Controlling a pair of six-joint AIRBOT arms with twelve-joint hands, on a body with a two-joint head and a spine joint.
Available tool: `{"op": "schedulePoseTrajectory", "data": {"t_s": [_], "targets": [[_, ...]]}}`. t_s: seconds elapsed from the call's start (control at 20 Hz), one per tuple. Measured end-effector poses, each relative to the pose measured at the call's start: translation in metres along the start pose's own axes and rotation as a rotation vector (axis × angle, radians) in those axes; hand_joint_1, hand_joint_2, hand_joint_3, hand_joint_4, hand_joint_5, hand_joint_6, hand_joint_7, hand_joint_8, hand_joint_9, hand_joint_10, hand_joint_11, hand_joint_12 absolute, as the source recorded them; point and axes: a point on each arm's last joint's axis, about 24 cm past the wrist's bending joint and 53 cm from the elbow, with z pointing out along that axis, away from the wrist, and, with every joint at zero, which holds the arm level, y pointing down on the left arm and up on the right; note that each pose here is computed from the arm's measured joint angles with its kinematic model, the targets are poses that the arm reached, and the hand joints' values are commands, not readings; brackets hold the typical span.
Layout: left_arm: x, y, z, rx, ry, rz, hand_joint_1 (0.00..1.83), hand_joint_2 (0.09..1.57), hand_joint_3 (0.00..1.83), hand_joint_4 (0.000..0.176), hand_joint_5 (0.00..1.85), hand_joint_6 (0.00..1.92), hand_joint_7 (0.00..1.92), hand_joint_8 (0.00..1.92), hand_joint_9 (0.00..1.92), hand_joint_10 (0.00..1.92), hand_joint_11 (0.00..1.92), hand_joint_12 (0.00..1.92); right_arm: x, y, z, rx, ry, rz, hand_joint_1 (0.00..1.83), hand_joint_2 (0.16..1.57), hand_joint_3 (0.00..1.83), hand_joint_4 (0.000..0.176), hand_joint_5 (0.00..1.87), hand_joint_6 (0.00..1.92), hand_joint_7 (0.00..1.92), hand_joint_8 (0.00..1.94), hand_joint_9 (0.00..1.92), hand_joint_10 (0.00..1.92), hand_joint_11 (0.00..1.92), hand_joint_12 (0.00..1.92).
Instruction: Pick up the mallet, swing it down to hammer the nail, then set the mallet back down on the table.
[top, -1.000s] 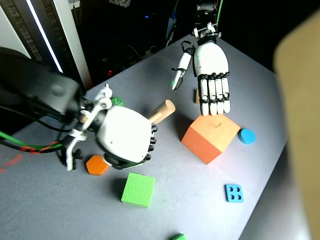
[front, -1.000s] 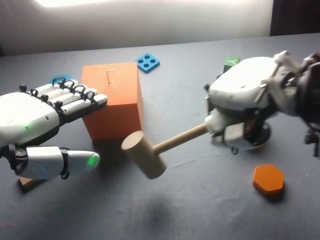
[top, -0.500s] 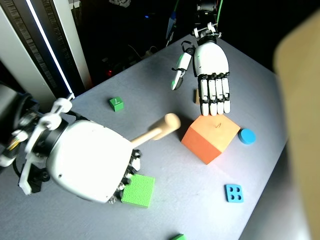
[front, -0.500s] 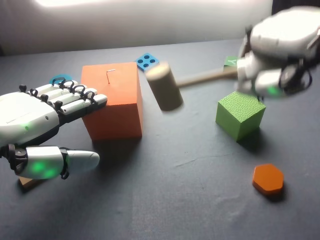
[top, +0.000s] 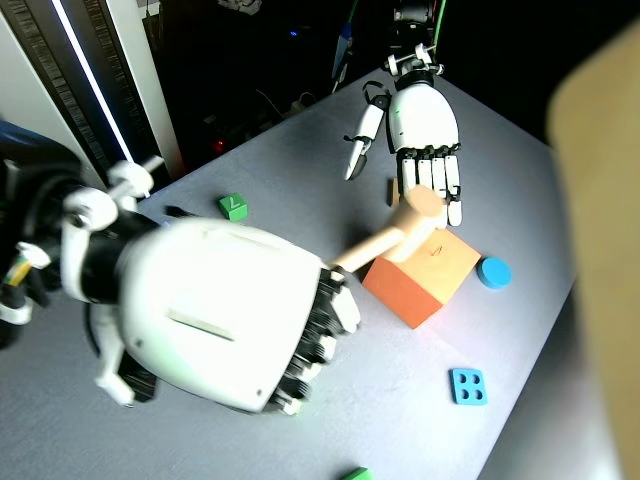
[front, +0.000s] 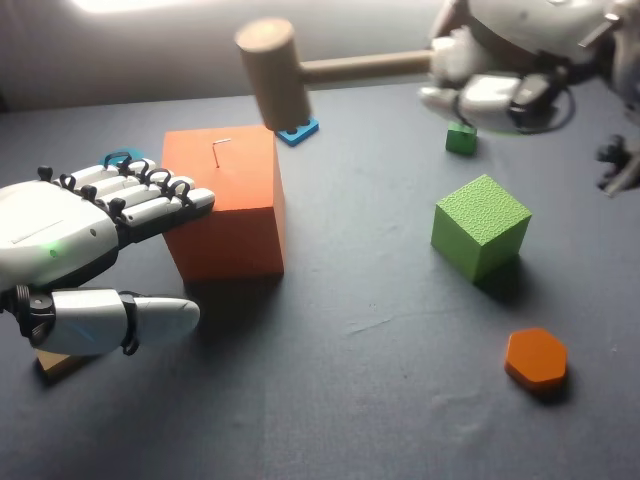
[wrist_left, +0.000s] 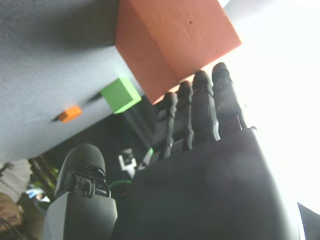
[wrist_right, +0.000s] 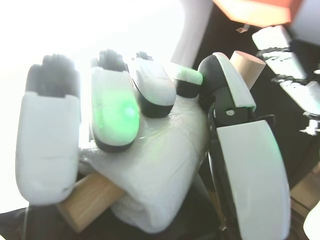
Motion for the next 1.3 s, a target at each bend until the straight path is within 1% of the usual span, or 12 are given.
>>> {"op": "schedulePoseTrajectory", "data": {"t_s": [0.2,0.3,0.5,0.75,0.85,0.9,1.0,1.1,1.15,1.2,1.25,1.3], "targets": [[0.002,0.001,0.000,-0.005,0.006,0.000,0.00,1.23,0.00,0.000,0.08,0.00,0.06,0.00,0.04,0.00,0.00,0.01,-0.002,0.023,0.020,-0.032,-0.044,-0.004,0.39,1.57,0.13,0.176,1.39,1.92,1.68,1.94,1.75,1.92,1.84,1.92],[0.002,0.001,0.000,-0.005,0.007,0.000,0.00,1.23,0.00,0.000,0.10,0.01,0.07,0.01,0.05,0.01,0.01,0.01,-0.001,0.025,0.027,-0.031,-0.059,-0.008,0.41,1.57,0.12,0.176,1.37,1.92,1.67,1.94,1.76,1.92,1.84,1.92],[0.002,0.001,0.000,-0.006,0.007,0.000,0.00,1.22,0.00,0.000,0.10,0.01,0.07,0.01,0.05,0.01,0.01,0.01,-0.004,0.026,0.034,-0.029,-0.085,-0.021,0.40,1.57,0.13,0.176,1.39,1.92,1.69,1.94,1.77,1.92,1.84,1.92],[0.002,0.002,0.000,-0.006,0.008,-0.001,0.00,1.22,0.00,0.000,0.08,0.00,0.05,0.00,0.03,0.00,0.00,0.01,0.004,0.035,0.041,-0.048,-0.077,-0.032,0.41,1.57,0.14,0.176,1.39,1.92,1.68,1.94,1.76,1.92,1.84,1.92],[0.001,0.003,0.000,-0.009,0.008,0.000,0.00,1.23,0.00,0.000,0.08,0.00,0.05,0.00,0.03,0.00,0.00,0.00,0.009,0.038,0.044,-0.054,-0.075,-0.043,0.38,1.57,0.14,0.176,1.42,1.92,1.70,1.94,1.77,1.92,1.85,1.92],[0.001,0.003,0.000,-0.009,0.008,0.001,0.00,1.22,0.00,0.000,0.08,0.00,0.05,0.00,0.03,0.00,0.00,0.00,0.012,0.036,0.045,-0.053,-0.075,-0.053,0.39,1.57,0.13,0.176,1.39,1.92,1.69,1.94,1.76,1.92,1.84,1.92],[0.001,0.003,0.000,-0.009,0.008,0.001,0.00,1.22,0.00,0.000,0.10,0.01,0.06,0.01,0.03,0.00,0.00,0.00,0.031,0.027,0.047,-0.048,-0.055,-0.089,0.39,1.57,0.13,0.176,1.38,1.92,1.68,1.94,1.76,1.92,1.84,1.92],[0.001,0.003,0.000,-0.009,0.008,0.001,0.00,1.21,0.00,0.000,0.10,0.01,0.07,0.01,0.05,0.01,0.03,0.01,0.057,0.008,0.048,-0.020,-0.017,-0.119,0.41,1.57,0.12,0.176,1.40,1.92,1.70,1.94,1.78,1.92,1.86,1.92],[0.001,0.003,0.000,-0.009,0.008,0.001,0.00,1.21,0.00,0.000,0.10,0.01,0.07,0.01,0.05,0.01,0.03,0.01,0.068,-0.003,0.048,0.001,-0.005,-0.111,0.42,1.57,0.11,0.176,1.40,1.92,1.70,1.94,1.77,1.92,1.84,1.92],[0.001,0.003,0.000,-0.008,0.007,0.000,0.00,1.22,0.00,0.000,0.10,0.01,0.07,0.01,0.05,0.01,0.02,0.01,0.079,-0.018,0.045,0.029,0.006,-0.082,0.40,1.57,0.12,0.176,1.41,1.92,1.70,1.94,1.77,1.92,1.85,1.92],[0.001,0.003,0.000,-0.008,0.007,0.000,0.00,1.22,0.00,0.000,0.09,0.00,0.06,0.00,0.04,0.00,0.02,0.01,0.081,-0.024,0.044,0.042,0.005,-0.075,0.40,1.57,0.12,0.176,1.38,1.92,1.68,1.94,1.76,1.92,1.85,1.92],[0.001,0.003,0.000,-0.008,0.007,0.000,0.00,1.21,0.00,0.000,0.09,0.00,0.06,0.00,0.04,0.00,0.01,0.01,0.080,-0.026,0.043,0.041,-0.001,-0.088,0.41,1.57,0.13,0.176,1.37,1.92,1.67,1.94,1.75,1.92,1.85,1.92]]}}
